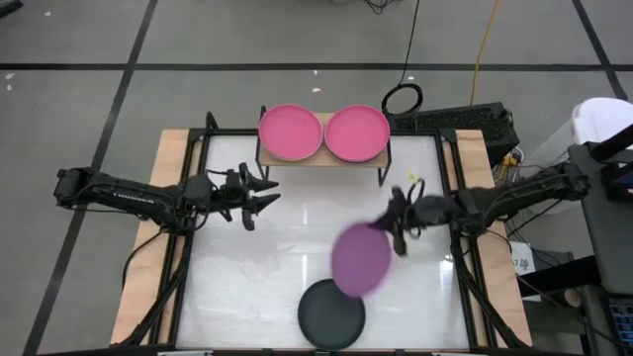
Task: Place and stack plates onto a shelf
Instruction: Stack the violet plate on top of the left pink plate on the shelf
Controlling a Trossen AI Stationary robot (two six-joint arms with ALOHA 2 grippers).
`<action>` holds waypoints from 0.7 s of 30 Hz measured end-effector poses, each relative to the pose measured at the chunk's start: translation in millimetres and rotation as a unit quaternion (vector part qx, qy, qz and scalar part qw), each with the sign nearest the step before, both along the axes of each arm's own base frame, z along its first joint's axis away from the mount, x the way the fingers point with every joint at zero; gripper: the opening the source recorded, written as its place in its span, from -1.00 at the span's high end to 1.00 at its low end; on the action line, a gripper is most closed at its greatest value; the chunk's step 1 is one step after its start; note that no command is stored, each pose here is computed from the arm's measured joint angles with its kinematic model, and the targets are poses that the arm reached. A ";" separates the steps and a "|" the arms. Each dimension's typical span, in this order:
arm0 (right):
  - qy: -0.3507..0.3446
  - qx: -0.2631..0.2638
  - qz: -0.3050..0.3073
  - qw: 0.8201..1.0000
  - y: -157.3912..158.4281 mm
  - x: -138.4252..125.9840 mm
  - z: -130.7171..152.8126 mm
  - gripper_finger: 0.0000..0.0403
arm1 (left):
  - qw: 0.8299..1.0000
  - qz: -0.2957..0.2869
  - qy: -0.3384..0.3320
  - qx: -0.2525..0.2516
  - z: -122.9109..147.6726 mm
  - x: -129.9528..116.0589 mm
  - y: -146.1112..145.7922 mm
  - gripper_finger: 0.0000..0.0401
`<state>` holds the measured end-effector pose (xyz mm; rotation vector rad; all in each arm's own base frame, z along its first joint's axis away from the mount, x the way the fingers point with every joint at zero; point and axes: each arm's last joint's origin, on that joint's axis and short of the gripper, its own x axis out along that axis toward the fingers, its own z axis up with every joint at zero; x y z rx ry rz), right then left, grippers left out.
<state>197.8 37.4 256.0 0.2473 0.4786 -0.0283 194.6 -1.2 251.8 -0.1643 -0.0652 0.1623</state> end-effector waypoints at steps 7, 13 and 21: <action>-0.178 -0.066 -0.122 0.974 -56.7 27.5 53.3 1.00 | 0.997 -0.003 -0.038 0.060 15.3 -12.9 0.0 0.15; -0.233 -0.088 -0.211 0.945 -125.8 57.5 78.0 1.00 | 0.994 0.007 -0.058 0.088 25.5 -27.7 0.9 0.15; -0.216 -0.006 -0.230 0.949 -220.0 110.2 72.8 1.00 | 0.997 0.002 -0.026 0.072 19.4 -28.6 0.9 0.15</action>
